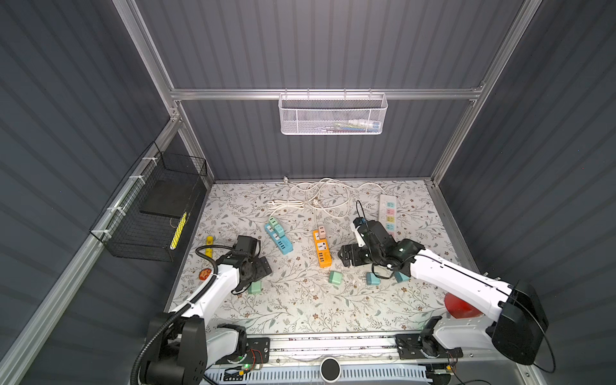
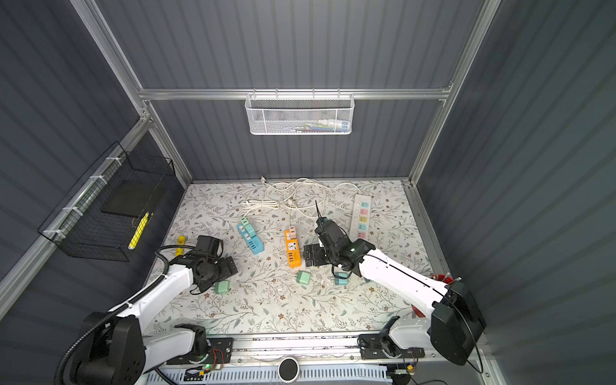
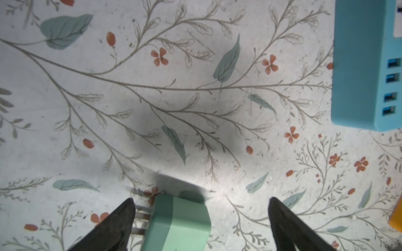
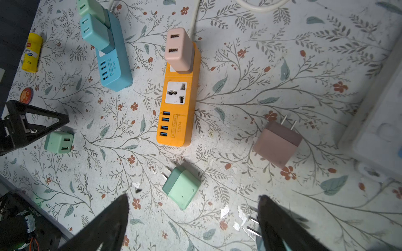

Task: Insert the plug

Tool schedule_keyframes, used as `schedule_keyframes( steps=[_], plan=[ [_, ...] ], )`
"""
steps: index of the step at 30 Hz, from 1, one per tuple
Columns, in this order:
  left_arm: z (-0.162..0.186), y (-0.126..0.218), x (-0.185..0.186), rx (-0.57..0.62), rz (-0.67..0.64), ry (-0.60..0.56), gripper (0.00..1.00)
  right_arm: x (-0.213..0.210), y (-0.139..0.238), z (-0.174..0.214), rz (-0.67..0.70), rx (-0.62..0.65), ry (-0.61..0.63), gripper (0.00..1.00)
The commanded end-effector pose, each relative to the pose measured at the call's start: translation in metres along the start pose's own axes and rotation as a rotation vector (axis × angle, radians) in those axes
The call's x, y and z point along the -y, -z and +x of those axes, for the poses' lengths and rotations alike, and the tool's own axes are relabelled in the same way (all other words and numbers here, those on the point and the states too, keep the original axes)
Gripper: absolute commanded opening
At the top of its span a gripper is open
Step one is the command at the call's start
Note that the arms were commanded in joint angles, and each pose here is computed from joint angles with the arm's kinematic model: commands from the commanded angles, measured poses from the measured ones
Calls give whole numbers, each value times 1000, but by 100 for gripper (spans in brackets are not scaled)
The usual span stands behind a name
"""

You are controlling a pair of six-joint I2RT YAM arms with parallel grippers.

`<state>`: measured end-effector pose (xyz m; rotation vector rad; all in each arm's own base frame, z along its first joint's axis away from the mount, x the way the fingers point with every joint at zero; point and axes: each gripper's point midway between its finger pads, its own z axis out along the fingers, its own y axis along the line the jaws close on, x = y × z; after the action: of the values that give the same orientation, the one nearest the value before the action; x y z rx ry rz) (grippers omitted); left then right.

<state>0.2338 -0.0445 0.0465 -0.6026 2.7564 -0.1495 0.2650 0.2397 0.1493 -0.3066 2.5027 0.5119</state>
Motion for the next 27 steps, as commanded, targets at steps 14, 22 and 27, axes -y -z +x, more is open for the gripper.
schedule_keyframes(
  steps=[14, 22, 27],
  plan=[
    [49, 6, 12, -82, 22, 0, 95, 6, 14, 7, 11, 29, -13, 93],
    [67, 4, 55, -91, 148, -1, 92, 6, 15, 3, 20, 34, 3, 93],
    [51, 19, 65, -24, 150, -48, 93, 6, 18, -1, 28, 39, 15, 93]
  ],
)
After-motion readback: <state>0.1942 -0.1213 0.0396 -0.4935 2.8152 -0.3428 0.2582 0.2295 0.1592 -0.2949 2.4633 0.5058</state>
